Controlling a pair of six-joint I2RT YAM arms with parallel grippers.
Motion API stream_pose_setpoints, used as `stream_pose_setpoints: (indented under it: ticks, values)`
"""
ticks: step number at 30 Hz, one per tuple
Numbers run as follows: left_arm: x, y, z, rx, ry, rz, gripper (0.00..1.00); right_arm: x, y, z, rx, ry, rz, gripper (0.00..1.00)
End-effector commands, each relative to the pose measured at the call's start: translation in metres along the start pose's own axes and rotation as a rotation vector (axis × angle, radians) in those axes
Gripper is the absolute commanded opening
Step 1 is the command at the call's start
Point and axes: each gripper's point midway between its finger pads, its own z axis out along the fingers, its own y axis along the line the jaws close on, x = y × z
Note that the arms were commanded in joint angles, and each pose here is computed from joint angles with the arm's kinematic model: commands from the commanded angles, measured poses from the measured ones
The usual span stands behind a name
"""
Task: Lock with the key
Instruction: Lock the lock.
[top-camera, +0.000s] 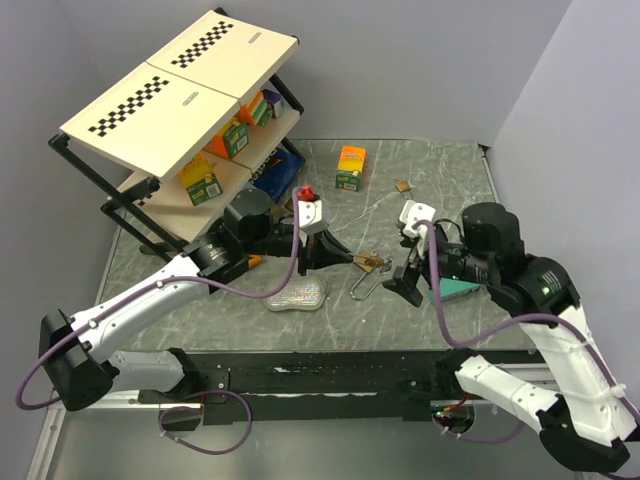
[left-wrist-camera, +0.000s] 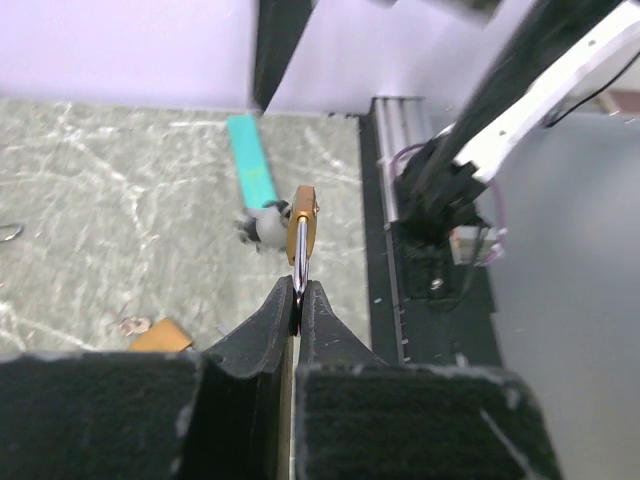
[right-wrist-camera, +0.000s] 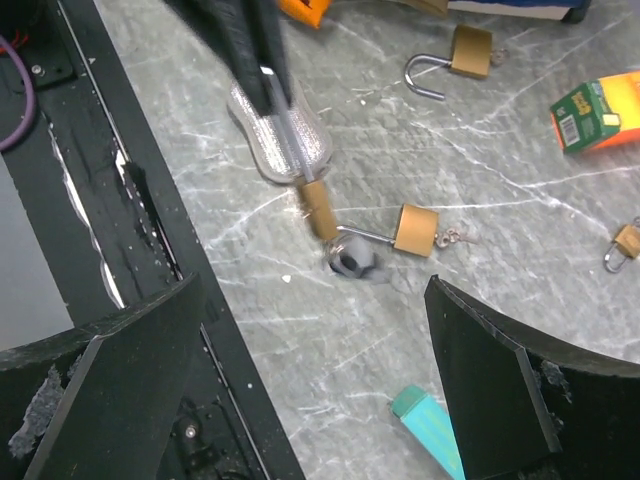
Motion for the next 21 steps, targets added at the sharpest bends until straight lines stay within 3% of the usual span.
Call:
stream_pose_setpoints:
  ticks: [1,7,11,21]
  values:
    - [-0.046,-0.023,-0.013,0.077,-0.084,-0.001,0.01,-0.010,-0.002,0.003,-0.009,-0.023,0.018,0.99]
    - [-0.048,-0.034,-0.017,0.113,-0.081,-0.035,0.01,-0.022,0.007,0.006,-0.059,-0.093,0.010,0.93]
    - [-0.049,-0.035,-0.019,0.115,-0.083,-0.031,0.01,-0.028,0.019,0.008,-0.118,-0.174,-0.016,0.80]
    - [-0.054,-0.041,-0.023,0.122,-0.110,-0.043,0.01,-0.028,0.024,0.019,-0.191,-0.158,-0.019,0.75]
